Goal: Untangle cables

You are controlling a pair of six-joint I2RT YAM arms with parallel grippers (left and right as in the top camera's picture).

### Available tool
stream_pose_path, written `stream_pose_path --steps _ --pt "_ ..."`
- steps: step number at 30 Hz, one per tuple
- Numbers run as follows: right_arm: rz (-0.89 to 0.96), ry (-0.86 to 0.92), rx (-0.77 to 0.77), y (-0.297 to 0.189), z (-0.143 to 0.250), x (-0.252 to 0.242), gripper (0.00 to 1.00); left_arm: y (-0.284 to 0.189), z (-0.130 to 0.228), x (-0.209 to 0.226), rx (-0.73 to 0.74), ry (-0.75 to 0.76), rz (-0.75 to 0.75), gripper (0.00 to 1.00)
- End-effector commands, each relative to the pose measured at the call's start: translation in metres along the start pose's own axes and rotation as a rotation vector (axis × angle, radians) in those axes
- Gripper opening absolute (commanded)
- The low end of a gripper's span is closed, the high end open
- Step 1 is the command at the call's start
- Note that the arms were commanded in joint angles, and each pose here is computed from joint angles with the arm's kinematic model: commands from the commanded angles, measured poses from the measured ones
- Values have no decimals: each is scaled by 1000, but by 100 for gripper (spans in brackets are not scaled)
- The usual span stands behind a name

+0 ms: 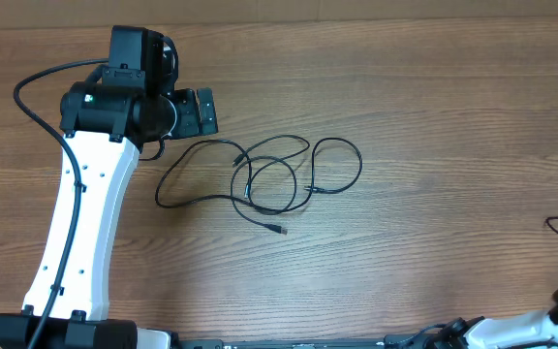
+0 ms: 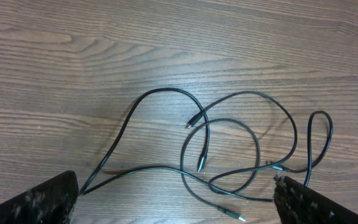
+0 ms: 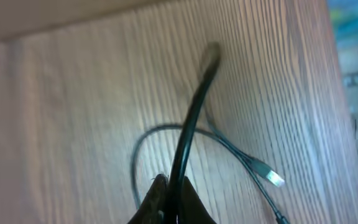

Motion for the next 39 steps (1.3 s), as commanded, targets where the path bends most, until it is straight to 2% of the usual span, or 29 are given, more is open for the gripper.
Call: stream_pose_path --steps 1,2,4,6,13,16,24,30,32,39 --pt "7 60 65 14 3 -1 13 4 1 1 12 14 3 100" --pt "7 61 73 16 3 -1 27 4 1 1 12 14 3 100" --pt "1 62 86 16 4 -1 80 4 1 1 12 14 3 100" --pt "-5 61 101 16 6 0 100 4 1 1 12 14 3 100" --pt "-31 4 170 15 15 1 100 4 1 1 12 14 3 99" --pt "-155 -137 290 11 29 12 100 4 1 1 12 14 3 100" --pt "-316 -367 475 -4 62 22 100 4 1 1 12 14 3 100" --pt "-376 -576 574 -23 110 38 100 4 1 1 12 14 3 100" --pt "-392 -718 597 -36 146 50 100 4 1 1 12 14 3 100" --pt "-416 -1013 651 -72 241 62 100 4 1 1 12 14 3 100"
Point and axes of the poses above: each gripper's point midway between its finger pads, its own y axis out along the fingers, its own x axis along the line the jaws close on, z = x × y, the point moved 6 cm from there along -y, back along the fingers, and after that the axes turned 9 degrees about y, right-handed, at the moved point
